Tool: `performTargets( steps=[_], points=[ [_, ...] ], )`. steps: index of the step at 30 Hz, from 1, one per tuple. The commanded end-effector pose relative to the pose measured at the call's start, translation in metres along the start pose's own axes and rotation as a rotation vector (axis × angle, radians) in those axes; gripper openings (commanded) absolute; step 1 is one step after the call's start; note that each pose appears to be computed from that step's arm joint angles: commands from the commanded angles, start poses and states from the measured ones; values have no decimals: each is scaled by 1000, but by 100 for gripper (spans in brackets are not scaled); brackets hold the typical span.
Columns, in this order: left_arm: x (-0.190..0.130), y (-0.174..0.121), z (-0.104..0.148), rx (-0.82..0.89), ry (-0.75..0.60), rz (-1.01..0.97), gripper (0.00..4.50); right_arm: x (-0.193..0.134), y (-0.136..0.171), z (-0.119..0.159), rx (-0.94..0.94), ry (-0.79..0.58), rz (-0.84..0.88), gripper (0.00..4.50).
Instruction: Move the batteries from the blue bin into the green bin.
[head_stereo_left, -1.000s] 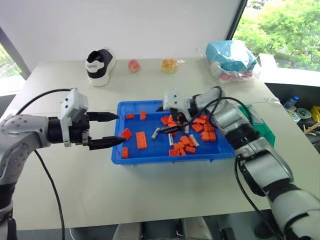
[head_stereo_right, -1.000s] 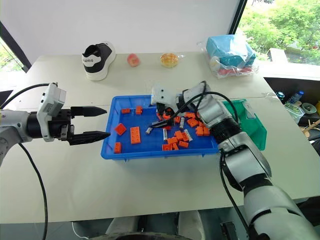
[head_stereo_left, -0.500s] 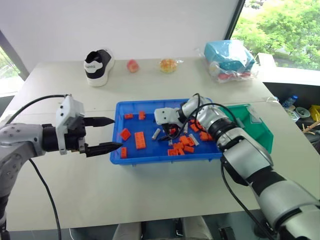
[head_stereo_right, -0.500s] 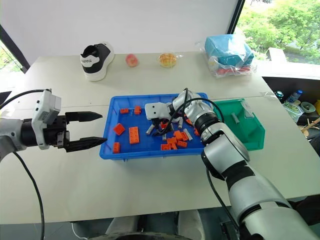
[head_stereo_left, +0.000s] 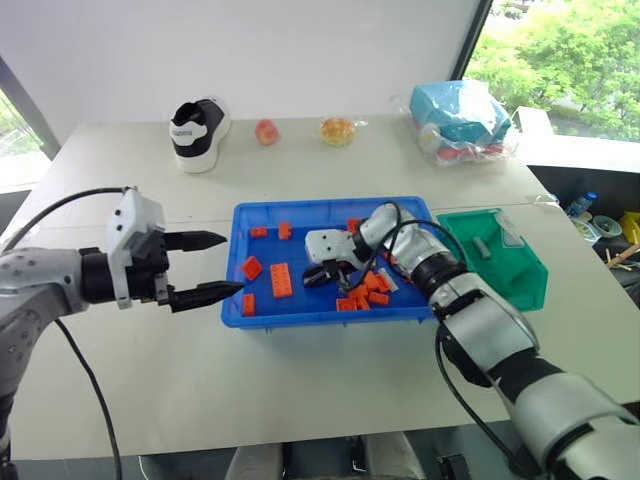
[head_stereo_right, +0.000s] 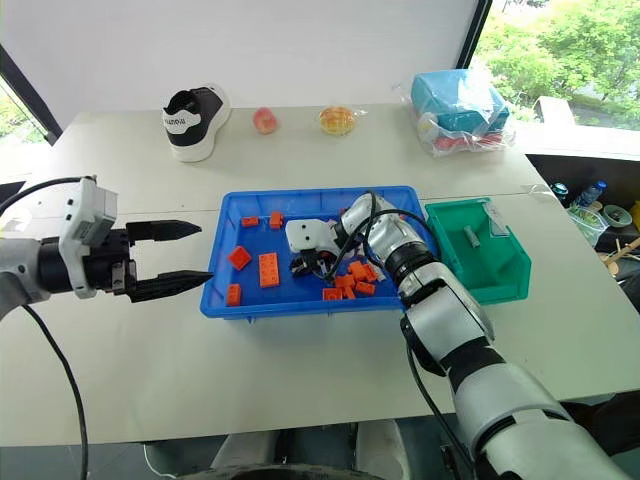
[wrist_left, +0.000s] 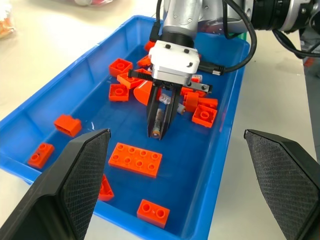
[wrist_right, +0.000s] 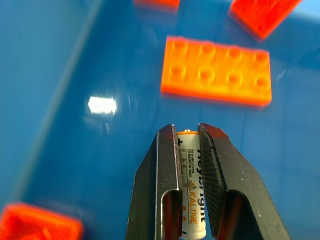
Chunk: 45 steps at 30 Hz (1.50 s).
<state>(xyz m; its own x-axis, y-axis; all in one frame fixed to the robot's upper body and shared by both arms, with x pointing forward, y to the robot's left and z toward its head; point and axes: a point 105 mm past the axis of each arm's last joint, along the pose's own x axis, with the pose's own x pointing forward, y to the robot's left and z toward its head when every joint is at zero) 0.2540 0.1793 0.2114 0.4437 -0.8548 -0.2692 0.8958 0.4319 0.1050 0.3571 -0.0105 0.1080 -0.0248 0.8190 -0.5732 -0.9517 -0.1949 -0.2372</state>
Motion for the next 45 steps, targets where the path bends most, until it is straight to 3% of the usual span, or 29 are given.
performTargets(
  steps=[1, 5, 9, 13, 17, 21, 26, 32, 38, 42, 45],
  points=[
    [3, 1, 6, 30, -20, -13, 450, -26, -14, 48, -7, -193, -146, 2],
    [8, 1, 6, 28, -31, -27, 450, -82, -36, 75, 149, -370, -465, 2],
    [11, 1, 4, 23, -39, -40, 450, -168, -52, 44, 344, -359, -868, 2],
    [16, 3, 2, 22, -46, -48, 450, -241, -30, 13, 492, -323, -1108, 2],
    [19, 6, 3, 28, -53, -61, 450, -262, 6, -13, 540, -183, -1182, 2],
    [22, 12, 6, 38, -59, -66, 450, -272, 31, -33, 555, -37, -1247, 2],
    [26, 14, 7, 47, -64, -80, 450, -282, 48, -56, 648, 31, -1317, 2],
    [28, 15, 9, 52, -70, -87, 450, -283, 47, -66, 610, 125, -1350, 300],
    [28, 14, 10, 55, -70, -81, 450, -246, 14, -10, 505, -70, -1153, 300],
    [26, 12, 11, 55, -72, -73, 450, -199, 8, 3, 686, -170, -971, 300],
    [25, 10, 10, 53, -66, -68, 450, -151, 15, -11, 909, -171, -822, 300]
  ],
)
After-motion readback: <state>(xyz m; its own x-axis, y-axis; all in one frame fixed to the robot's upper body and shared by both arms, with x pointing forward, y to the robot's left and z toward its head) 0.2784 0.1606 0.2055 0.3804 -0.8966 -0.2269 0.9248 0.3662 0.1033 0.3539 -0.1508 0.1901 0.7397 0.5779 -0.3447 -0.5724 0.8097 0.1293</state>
